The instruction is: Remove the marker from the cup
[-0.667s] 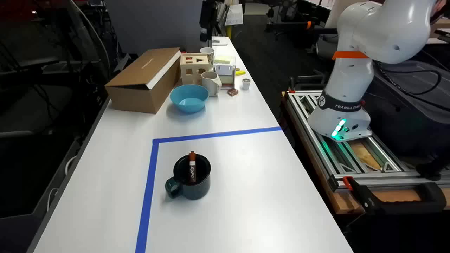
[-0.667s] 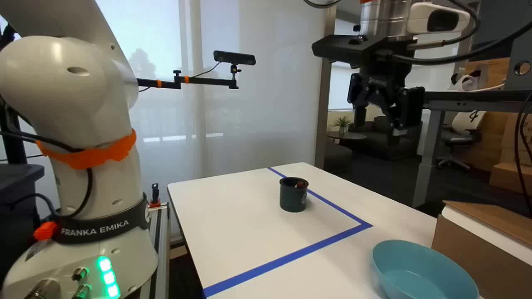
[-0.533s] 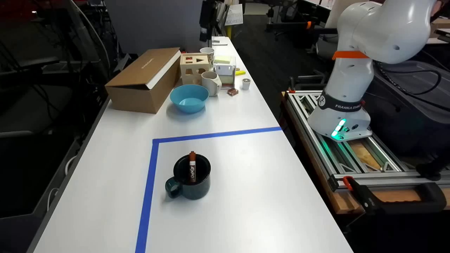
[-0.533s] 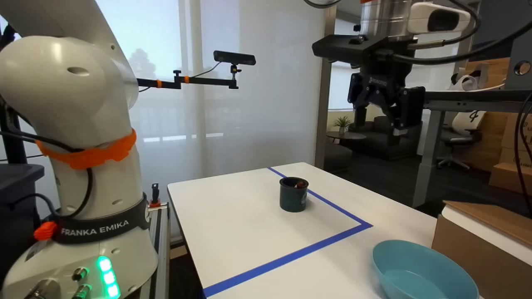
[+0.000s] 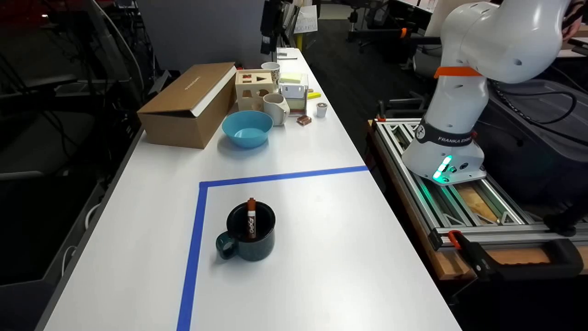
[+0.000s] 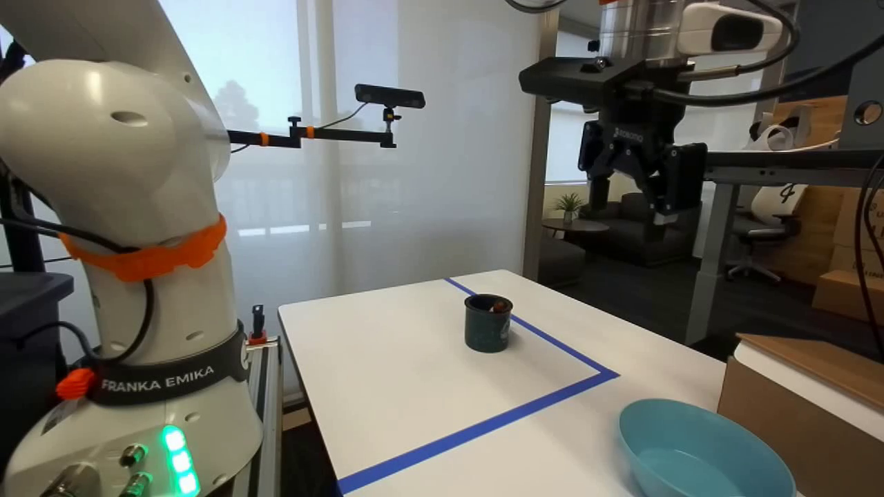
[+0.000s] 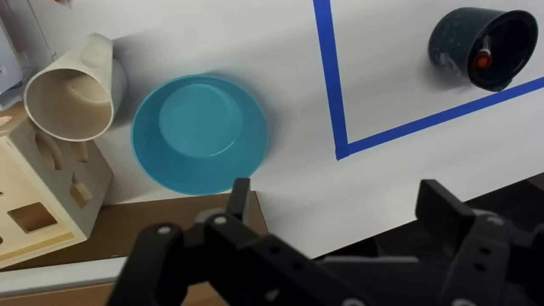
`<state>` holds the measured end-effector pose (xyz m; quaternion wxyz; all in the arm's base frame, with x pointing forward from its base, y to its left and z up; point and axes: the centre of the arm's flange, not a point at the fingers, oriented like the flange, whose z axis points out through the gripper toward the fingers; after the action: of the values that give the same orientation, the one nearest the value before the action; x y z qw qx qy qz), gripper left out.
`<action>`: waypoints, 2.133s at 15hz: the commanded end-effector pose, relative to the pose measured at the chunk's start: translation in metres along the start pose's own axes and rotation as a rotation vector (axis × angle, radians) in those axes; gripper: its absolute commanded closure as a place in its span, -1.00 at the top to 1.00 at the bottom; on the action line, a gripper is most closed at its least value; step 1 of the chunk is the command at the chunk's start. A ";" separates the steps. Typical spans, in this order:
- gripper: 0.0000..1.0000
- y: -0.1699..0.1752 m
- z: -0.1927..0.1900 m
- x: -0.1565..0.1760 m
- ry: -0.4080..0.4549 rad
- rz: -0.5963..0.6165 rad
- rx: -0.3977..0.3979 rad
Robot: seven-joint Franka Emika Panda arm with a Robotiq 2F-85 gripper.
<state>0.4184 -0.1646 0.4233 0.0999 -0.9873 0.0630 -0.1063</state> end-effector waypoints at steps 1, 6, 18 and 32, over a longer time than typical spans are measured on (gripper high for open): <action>1.00 0.003 -0.017 -0.013 -0.063 0.018 -0.030; 1.00 -0.010 0.009 -0.020 -0.057 0.003 -0.005; 1.00 -0.083 0.112 -0.043 -0.172 0.001 0.134; 1.00 -0.137 0.206 -0.040 -0.158 -0.040 0.128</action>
<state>0.4309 -0.0008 0.2568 0.1568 -0.9867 0.0367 -0.0216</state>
